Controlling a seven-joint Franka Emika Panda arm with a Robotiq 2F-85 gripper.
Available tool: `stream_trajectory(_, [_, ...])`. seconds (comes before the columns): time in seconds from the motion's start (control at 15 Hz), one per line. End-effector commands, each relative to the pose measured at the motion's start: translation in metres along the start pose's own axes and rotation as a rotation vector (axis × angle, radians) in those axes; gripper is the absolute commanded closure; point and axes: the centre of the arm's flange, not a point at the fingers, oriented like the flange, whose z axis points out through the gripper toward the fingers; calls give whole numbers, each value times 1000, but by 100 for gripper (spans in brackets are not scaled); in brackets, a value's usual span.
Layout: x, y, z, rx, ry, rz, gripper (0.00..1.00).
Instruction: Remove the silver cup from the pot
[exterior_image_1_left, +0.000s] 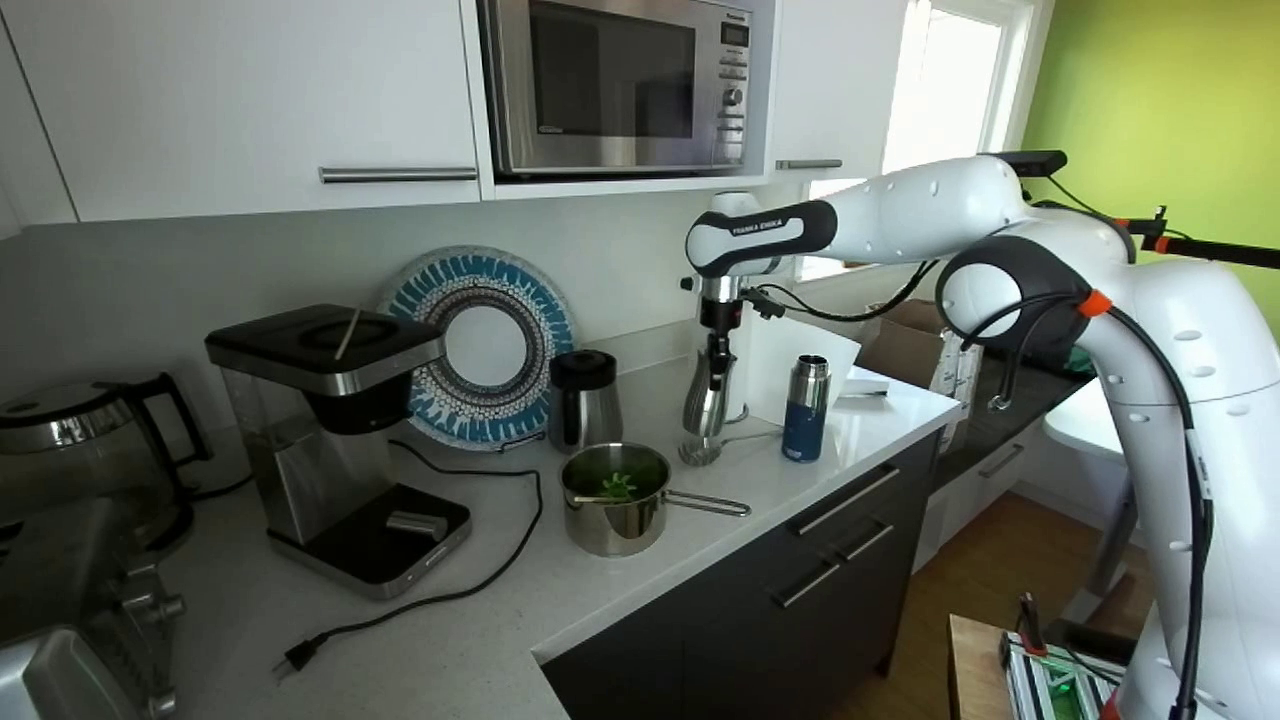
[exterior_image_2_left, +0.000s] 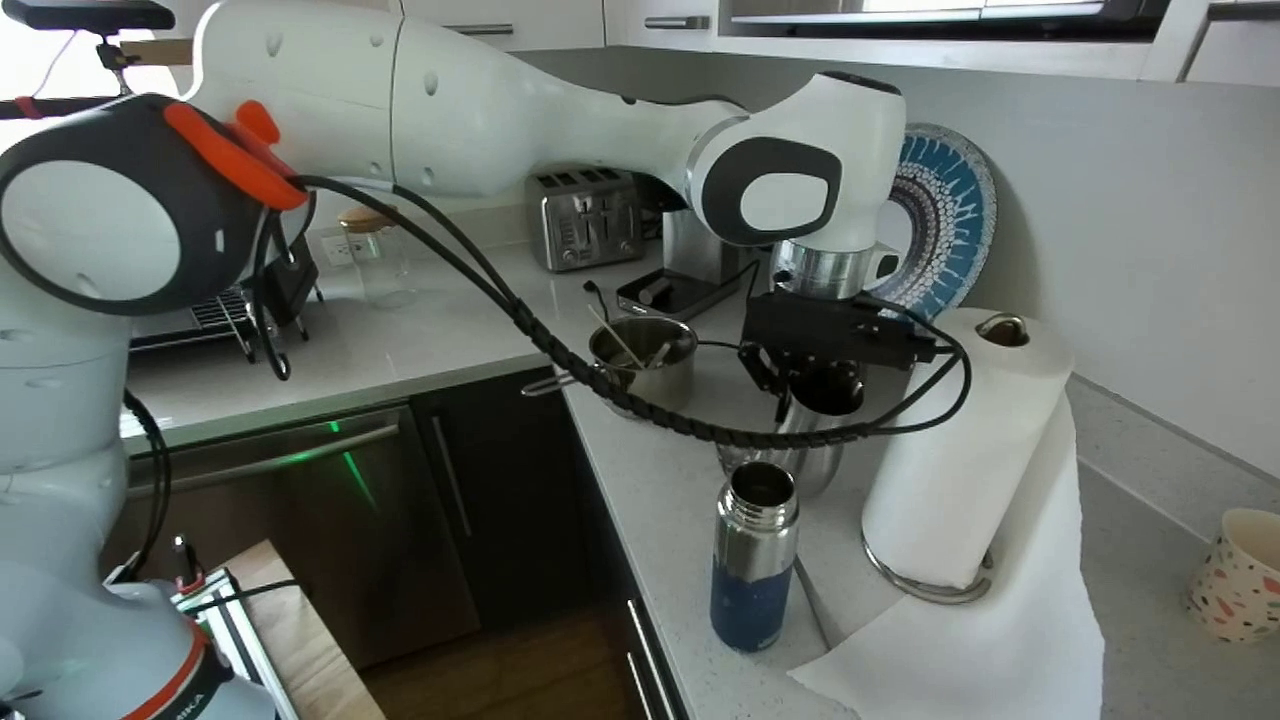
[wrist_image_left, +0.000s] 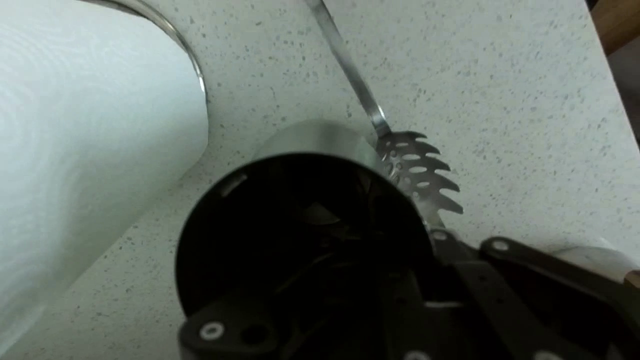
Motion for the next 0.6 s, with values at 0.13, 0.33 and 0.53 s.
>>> stream_trajectory(0.13, [2, 1, -2, -5, -49, -24, 94])
stream_trajectory(0.33, [21, 5, 0, -83, -86, -101, 99])
stream_trajectory(0.53, [47, 9, 9, -149, -99, -191, 99])
